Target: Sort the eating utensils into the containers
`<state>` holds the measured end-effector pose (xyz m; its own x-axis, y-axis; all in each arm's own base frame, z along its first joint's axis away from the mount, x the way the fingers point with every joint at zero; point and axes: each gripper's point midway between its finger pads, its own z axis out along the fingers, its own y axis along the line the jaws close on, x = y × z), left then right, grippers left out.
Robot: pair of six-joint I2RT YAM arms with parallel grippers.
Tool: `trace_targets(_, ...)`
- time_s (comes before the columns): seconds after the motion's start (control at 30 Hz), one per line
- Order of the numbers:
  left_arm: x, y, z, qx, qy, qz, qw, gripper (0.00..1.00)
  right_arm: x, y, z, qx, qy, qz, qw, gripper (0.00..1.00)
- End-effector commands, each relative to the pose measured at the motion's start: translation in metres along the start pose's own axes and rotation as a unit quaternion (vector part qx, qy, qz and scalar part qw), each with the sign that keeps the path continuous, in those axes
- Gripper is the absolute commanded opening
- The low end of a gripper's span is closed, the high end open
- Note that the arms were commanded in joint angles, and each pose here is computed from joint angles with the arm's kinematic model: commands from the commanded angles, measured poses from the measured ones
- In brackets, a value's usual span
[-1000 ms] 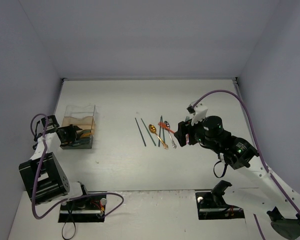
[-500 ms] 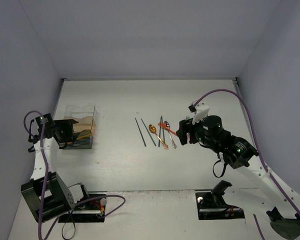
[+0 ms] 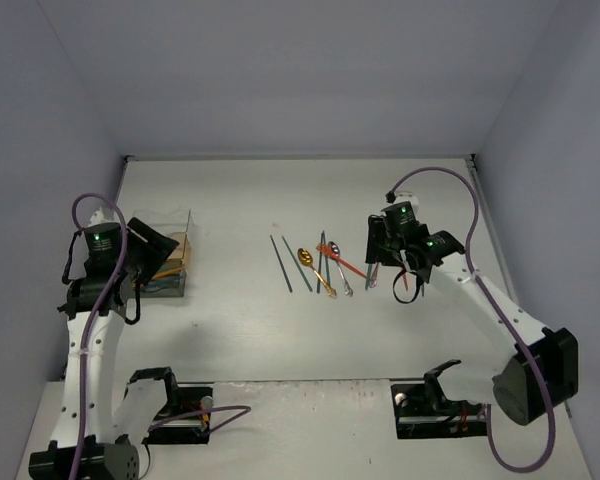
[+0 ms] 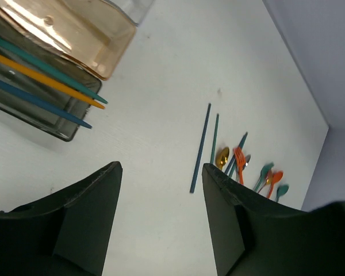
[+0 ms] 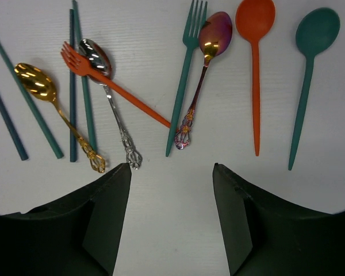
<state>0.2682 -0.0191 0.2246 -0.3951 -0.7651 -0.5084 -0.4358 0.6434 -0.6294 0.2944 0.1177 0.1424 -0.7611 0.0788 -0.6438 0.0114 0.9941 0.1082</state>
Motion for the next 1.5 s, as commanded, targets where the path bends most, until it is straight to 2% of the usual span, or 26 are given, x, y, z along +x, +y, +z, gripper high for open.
trace_targets(0.0, -0.01, -0.027, -0.037, 0.042, -0.038, 0.146, 0.988, 0.55, -0.018, 0.012, 0.025, -0.002, -0.001, 0.063, 0.998, 0.52)
trace_targets(0.2, 0.001, -0.033, -0.062, 0.054, -0.031, 0.262, 0.963, 0.55, -0.011, 0.016, 0.07, 0.023, 0.029, 0.098, 0.995, 0.46)
trace_targets(0.37, 0.008, -0.03, -0.069, 0.052, -0.023, 0.298, 0.953, 0.55, -0.001, 0.017, 0.096, 0.032, 0.041, 0.116, 0.992, 0.43)
trace_targets(1.0, 0.03, -0.036, -0.069, 0.079, 0.01, 0.311, 0.947, 0.55, 0.018, -0.007, 0.134, 0.1, 0.051, 0.128, 0.986, 0.37)
trace_targets(1.23, 0.032, -0.036, -0.068, 0.081, 0.015, 0.308, 0.948, 0.55, 0.01, -0.01, 0.128, 0.1, 0.039, 0.121, 0.987, 0.37)
trace_targets(1.47, 0.034, -0.038, -0.068, 0.085, 0.02, 0.304, 0.949, 0.55, 0.024, -0.013, 0.141, 0.102, 0.062, 0.113, 0.986, 0.35)
